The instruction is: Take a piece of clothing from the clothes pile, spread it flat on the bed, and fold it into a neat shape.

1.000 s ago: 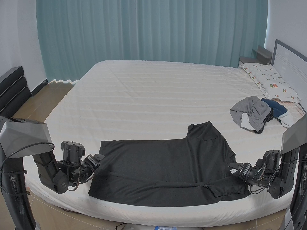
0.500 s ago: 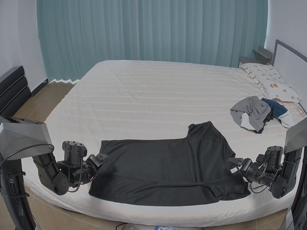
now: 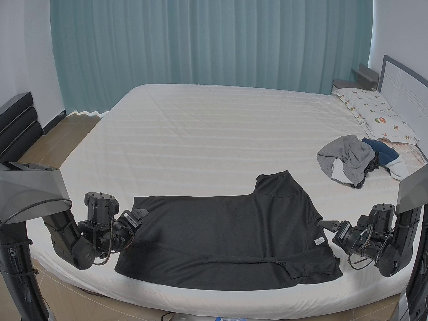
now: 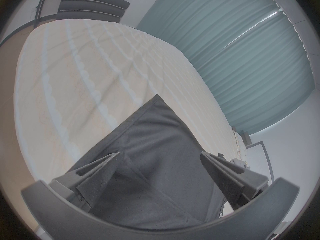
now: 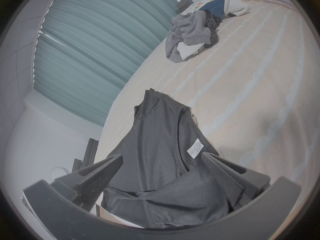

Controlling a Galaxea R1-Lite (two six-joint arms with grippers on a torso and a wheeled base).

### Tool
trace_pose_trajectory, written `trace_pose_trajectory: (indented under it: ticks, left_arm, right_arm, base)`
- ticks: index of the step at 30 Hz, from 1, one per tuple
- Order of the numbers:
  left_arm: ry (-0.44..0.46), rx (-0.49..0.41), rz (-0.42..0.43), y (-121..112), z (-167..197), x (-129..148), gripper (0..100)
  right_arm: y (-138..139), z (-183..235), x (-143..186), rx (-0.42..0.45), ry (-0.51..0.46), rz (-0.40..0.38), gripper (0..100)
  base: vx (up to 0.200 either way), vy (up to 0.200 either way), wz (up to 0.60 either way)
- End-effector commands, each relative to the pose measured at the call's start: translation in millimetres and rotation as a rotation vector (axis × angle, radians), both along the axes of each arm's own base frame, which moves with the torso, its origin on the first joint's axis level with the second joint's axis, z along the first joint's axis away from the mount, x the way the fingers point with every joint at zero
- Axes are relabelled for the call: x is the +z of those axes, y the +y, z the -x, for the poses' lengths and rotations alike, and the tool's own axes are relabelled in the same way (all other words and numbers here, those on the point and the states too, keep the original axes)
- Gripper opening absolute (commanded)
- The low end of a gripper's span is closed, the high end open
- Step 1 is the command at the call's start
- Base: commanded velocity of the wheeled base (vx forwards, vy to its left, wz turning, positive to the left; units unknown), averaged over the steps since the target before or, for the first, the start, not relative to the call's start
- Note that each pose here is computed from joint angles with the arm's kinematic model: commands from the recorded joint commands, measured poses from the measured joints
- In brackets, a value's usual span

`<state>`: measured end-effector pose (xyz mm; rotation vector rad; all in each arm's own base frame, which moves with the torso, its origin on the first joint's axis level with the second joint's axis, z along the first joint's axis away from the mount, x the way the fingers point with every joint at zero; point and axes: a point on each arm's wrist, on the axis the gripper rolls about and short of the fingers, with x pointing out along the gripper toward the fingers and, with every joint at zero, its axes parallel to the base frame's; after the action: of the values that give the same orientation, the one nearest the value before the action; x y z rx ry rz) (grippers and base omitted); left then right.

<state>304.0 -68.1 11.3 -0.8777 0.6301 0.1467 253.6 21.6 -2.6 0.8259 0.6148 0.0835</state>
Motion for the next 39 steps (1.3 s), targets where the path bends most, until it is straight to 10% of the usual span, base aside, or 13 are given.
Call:
trace_pose_trajectory:
  ticks: [1,28,39]
  left_arm:
    - [-0.059,0.019,0.012,5,-8,14,100]
    - [-0.097,0.028,-0.039,18,-43,4,100]
    - [-0.100,-0.039,-0.185,26,-102,-7,100]
  right_arm:
    - [4,0,-2,0.013,0.001,-0.001,100]
    - [12,4,-8,0.046,0.038,0.001,100]
    - [12,5,-14,0.047,0.060,0.002,100]
  base:
    - [0.000,0.000,0.00]
    - [0.044,0.000,0.00]
    - [0.000,0.000,0.00]
